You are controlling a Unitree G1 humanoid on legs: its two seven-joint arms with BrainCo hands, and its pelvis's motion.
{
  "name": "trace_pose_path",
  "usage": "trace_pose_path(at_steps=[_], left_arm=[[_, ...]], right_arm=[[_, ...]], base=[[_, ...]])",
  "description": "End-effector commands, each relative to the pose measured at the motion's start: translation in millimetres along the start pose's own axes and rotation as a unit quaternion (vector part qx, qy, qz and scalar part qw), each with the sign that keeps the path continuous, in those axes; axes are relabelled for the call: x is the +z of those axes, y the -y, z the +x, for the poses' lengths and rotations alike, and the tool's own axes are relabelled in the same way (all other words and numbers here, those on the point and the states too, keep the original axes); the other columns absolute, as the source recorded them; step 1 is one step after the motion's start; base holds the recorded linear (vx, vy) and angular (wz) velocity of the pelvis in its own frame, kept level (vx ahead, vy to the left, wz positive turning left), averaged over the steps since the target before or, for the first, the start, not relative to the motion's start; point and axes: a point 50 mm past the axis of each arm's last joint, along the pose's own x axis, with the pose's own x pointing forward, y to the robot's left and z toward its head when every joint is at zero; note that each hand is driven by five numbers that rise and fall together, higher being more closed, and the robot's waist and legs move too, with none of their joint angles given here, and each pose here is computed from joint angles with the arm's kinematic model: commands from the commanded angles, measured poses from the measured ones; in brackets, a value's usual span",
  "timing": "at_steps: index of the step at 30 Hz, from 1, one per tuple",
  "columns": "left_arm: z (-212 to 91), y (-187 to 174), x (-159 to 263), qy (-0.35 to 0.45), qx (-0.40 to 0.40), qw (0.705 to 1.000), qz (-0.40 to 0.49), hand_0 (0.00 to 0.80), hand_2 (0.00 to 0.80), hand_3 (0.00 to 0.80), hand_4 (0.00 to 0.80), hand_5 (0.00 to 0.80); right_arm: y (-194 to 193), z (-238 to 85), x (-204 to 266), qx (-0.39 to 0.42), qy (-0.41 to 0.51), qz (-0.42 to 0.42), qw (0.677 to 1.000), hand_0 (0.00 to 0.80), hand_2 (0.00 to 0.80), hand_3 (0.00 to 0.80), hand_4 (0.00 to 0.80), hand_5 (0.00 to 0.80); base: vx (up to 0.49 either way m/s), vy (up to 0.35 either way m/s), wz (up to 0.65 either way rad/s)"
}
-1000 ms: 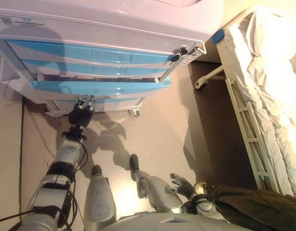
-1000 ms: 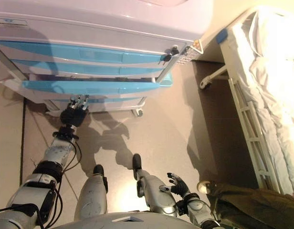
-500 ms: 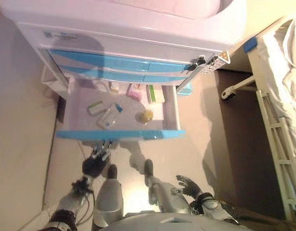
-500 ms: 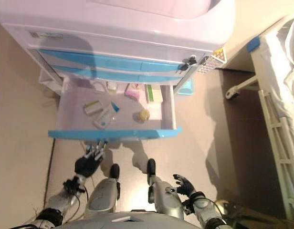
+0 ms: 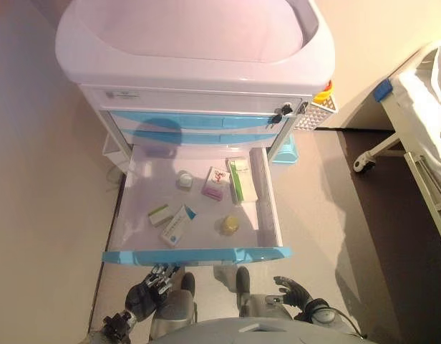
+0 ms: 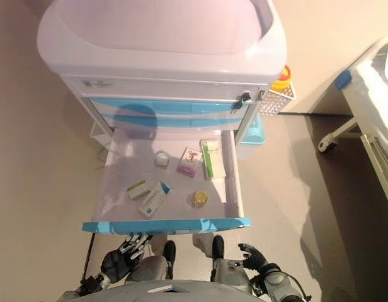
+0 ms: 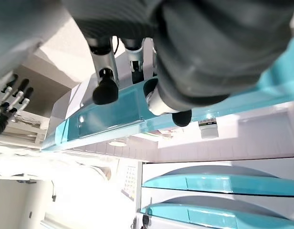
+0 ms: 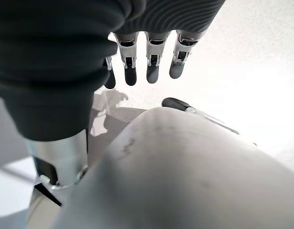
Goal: Open the drawer and pick up the medicine
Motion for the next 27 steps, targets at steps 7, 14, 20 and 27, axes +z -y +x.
trace_pose_path(at_steps=[7,14,20,27], left_arm=[[-6.9,-30.6,-25.4,-0.013,0.237,0.966,0.1,0.0,0.0,0.0,0.0,0.0],[-5.1,-37.7,-4.3,0.018,0.424,0.866,0.263,0.0,0.0,0.0,0.0,0.0],[2.1,-34.6,3.4,-0.049,0.459,0.782,0.419,0.0,0.0,0.0,0.0,0.0],[3.6,-36.7,2.5,-0.107,0.465,0.763,0.437,0.0,0.0,0.0,0.0,0.0]], right_arm=[[25.4,-7.6,-10.3,-0.036,-0.014,-0.04,0.998,0.0,0.0,0.0,0.0,0.0],[25.7,-7.3,-17.8,-0.079,-0.045,-0.044,0.995,0.0,0.0,0.0,0.0,0.0],[34.6,-10.3,-25.5,-0.146,-0.079,-0.031,0.986,0.0,0.0,0.0,0.0,0.0],[87.7,-25.7,-17.2,-0.362,-0.068,0.058,0.928,0.0,0.0,0.0,0.0,0.0]], base=[[0.021,0.039,0.07],[0.002,-0.001,0.13],[-0.042,-0.019,0.02],[-0.037,-0.031,-0.02]])
